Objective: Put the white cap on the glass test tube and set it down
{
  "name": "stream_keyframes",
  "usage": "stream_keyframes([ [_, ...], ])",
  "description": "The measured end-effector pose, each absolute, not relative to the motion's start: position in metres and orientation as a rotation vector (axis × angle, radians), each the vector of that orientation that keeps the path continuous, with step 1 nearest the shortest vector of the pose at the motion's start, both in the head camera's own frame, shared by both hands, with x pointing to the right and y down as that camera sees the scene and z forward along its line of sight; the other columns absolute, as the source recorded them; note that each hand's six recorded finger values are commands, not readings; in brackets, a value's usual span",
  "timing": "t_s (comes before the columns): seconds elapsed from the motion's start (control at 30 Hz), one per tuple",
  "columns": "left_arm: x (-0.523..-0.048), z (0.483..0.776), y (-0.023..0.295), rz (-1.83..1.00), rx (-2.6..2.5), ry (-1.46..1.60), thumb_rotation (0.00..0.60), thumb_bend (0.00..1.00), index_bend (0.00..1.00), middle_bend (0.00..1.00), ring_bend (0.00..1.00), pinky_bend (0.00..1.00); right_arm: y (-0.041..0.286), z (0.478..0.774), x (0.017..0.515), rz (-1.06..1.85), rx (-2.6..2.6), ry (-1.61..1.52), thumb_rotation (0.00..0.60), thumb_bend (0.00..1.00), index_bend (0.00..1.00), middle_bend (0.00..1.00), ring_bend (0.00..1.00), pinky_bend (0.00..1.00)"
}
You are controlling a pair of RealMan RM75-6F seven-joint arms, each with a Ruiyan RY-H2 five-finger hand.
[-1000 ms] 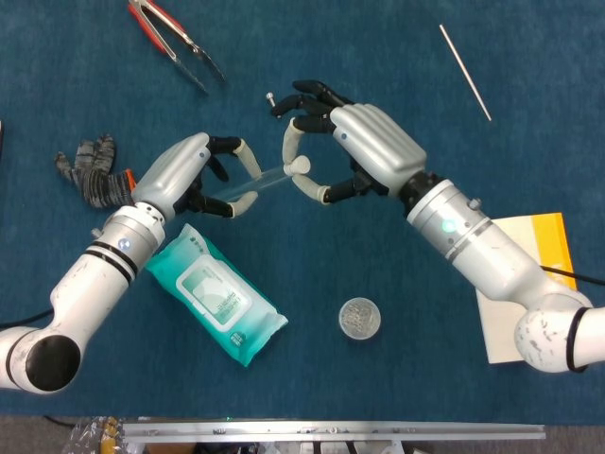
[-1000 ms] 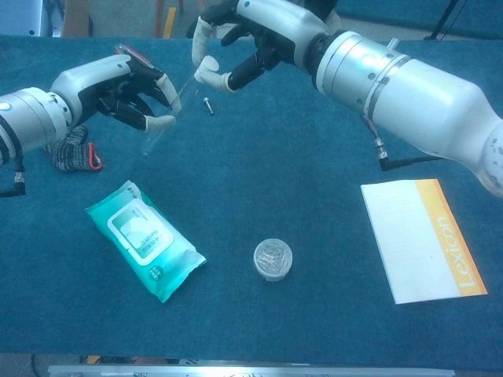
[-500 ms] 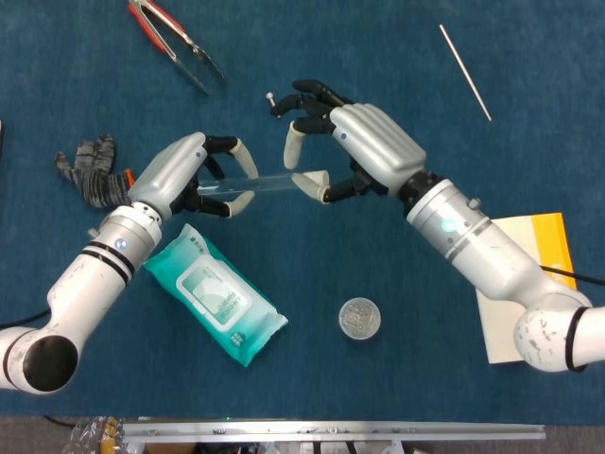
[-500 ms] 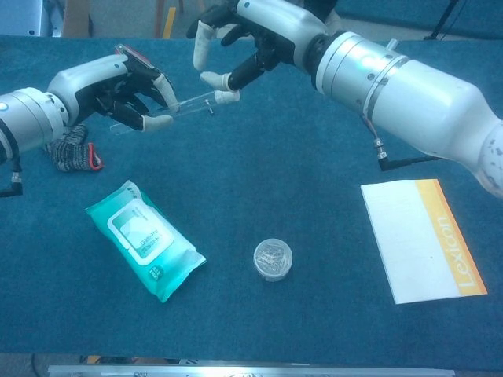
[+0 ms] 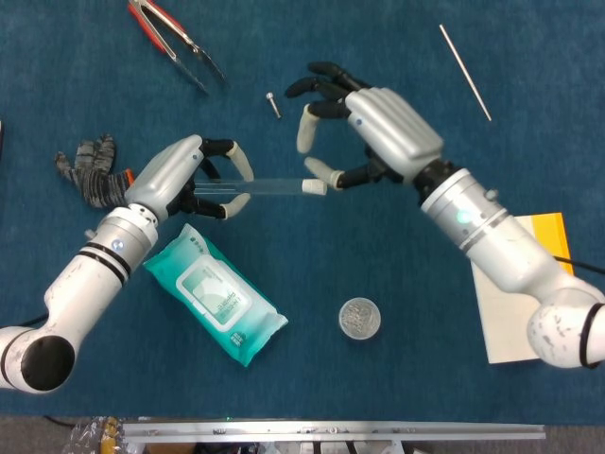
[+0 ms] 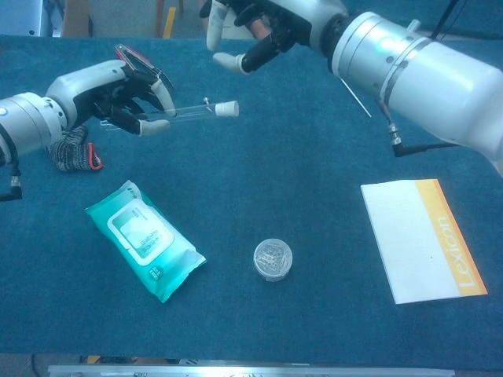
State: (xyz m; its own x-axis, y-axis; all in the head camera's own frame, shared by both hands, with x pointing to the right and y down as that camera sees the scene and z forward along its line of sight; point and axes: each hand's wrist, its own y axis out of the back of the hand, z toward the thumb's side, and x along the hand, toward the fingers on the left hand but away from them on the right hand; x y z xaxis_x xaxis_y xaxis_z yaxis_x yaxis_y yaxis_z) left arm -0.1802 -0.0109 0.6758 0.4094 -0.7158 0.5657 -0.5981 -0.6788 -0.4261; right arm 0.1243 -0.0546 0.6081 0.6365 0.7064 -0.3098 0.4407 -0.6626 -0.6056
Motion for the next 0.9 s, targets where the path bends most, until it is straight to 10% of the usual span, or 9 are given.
stream_keyframes([
  [0.9, -0.199, 0.754, 0.006, -1.296, -2.334, 1.004, 0.600, 0.33, 0.59, 0.39, 0.24, 0.38, -0.067, 0.580, 0.210, 0.919, -2.168, -0.916, 0.600, 0.31, 0.55, 0.24, 0.06, 0.18],
])
